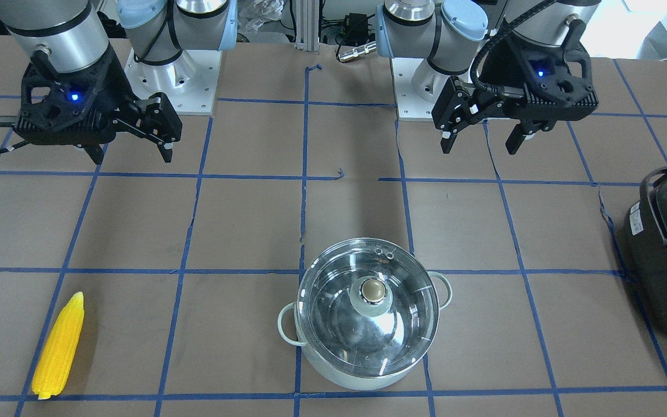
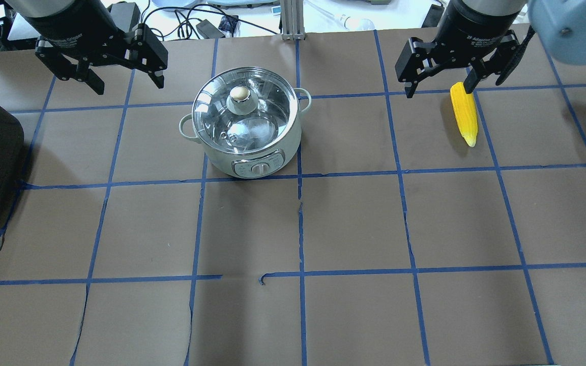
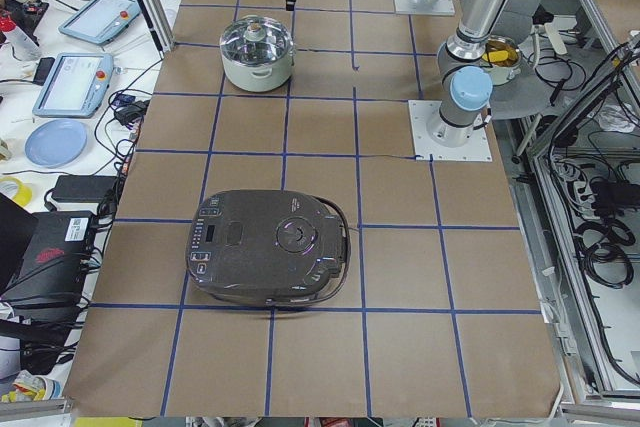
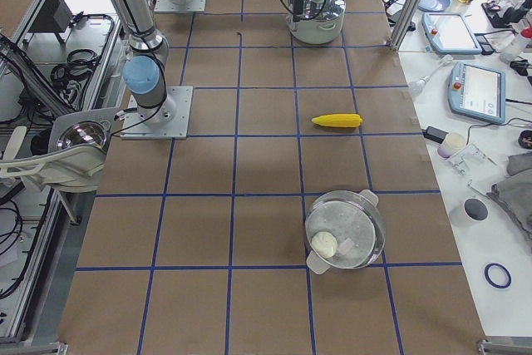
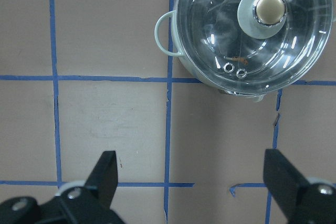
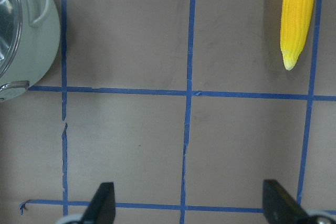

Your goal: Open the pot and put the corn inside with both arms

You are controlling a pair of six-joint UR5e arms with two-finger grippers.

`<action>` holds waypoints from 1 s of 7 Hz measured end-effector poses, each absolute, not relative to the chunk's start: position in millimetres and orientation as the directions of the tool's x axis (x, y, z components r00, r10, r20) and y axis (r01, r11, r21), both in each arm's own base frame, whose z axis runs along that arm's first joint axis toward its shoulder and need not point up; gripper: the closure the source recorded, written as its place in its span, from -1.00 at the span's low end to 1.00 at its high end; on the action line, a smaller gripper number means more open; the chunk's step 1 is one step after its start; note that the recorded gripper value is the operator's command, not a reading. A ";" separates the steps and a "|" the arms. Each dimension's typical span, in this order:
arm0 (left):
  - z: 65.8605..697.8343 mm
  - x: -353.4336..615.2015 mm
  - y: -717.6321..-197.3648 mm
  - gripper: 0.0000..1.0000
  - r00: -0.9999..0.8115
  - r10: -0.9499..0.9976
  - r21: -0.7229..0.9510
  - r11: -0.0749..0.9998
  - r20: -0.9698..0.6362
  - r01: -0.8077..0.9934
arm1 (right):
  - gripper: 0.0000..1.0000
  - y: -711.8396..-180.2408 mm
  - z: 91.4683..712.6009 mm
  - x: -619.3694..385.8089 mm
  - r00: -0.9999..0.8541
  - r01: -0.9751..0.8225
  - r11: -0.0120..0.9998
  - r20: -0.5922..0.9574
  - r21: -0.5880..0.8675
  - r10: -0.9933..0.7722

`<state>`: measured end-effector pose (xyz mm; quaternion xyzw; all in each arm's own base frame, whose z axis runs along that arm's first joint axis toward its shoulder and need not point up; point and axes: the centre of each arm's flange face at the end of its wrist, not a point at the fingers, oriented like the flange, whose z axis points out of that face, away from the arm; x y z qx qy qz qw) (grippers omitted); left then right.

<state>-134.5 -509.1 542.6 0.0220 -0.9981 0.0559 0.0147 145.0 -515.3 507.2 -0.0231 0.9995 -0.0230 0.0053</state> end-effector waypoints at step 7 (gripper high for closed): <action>543.4 -134.6 -508.6 -1.00 -0.999 -0.043 -0.112 0.993 0.033 -0.047 | -1.00 -518.5 508.6 143.2 -0.999 -0.044 0.997 -0.010 -0.067 -0.045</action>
